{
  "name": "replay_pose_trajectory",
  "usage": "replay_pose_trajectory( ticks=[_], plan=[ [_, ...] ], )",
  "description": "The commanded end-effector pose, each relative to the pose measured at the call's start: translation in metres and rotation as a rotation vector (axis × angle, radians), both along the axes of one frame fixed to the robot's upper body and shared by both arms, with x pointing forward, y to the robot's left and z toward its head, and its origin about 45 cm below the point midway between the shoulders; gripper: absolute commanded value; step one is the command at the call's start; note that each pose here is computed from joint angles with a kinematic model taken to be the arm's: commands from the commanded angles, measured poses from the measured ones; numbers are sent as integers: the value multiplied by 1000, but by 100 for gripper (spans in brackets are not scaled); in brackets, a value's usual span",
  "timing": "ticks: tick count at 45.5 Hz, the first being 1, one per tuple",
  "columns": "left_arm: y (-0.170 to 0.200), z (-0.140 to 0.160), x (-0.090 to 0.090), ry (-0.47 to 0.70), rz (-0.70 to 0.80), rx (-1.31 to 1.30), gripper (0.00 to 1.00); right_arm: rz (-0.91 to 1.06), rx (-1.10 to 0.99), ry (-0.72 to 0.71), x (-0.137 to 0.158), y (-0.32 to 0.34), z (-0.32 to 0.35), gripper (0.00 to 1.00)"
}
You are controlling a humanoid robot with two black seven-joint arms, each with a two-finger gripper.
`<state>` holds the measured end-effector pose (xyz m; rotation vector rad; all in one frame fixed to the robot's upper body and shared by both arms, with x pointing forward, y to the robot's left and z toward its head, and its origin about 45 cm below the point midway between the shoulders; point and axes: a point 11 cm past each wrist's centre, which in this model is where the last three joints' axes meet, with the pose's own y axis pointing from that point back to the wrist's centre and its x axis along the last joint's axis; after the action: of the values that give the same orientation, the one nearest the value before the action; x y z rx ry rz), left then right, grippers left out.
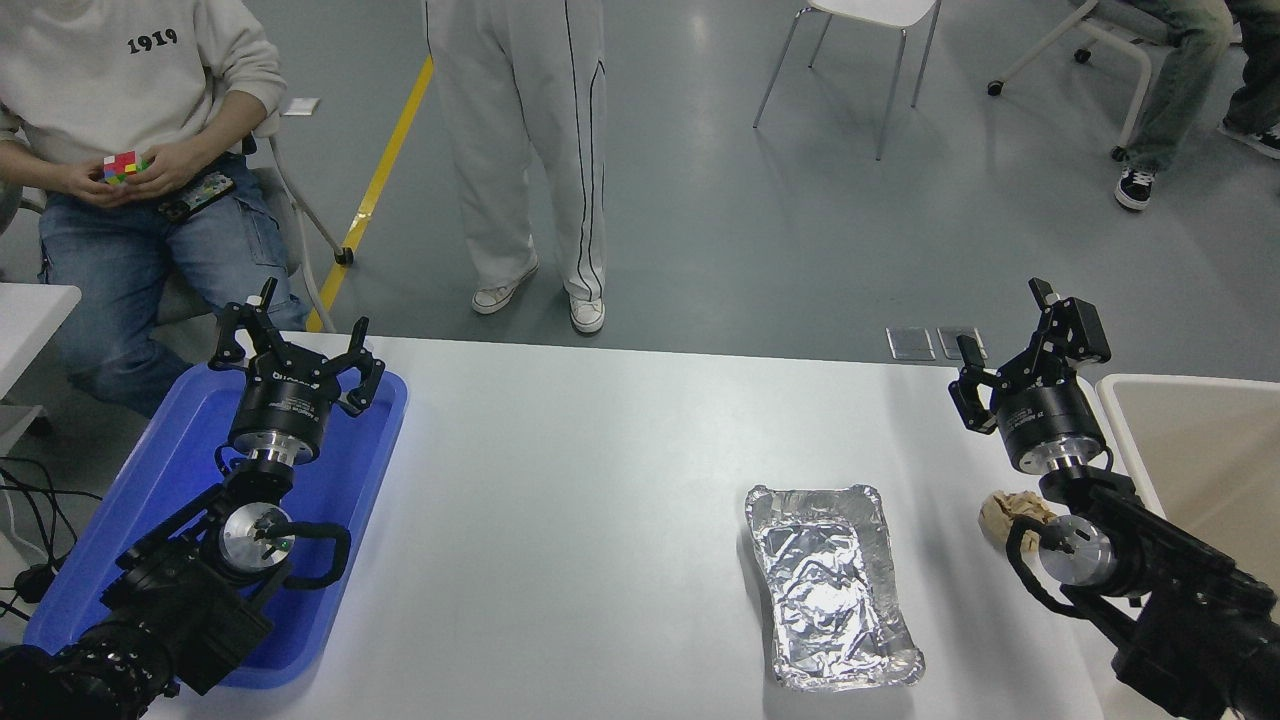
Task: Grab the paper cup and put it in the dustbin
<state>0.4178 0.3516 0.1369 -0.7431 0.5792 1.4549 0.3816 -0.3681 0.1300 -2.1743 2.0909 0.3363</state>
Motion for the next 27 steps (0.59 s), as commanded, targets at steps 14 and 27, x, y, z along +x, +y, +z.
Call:
replay_pose_trajectory(
  ticks=[14, 27],
  plan=[
    [0, 0, 0, 1, -1, 1, 100, 224, -194, 39, -13, -7, 34, 100],
    [-1, 0, 0, -1, -1, -1, 100, 484, -614, 193, -13, -36, 59, 100]
  ],
)
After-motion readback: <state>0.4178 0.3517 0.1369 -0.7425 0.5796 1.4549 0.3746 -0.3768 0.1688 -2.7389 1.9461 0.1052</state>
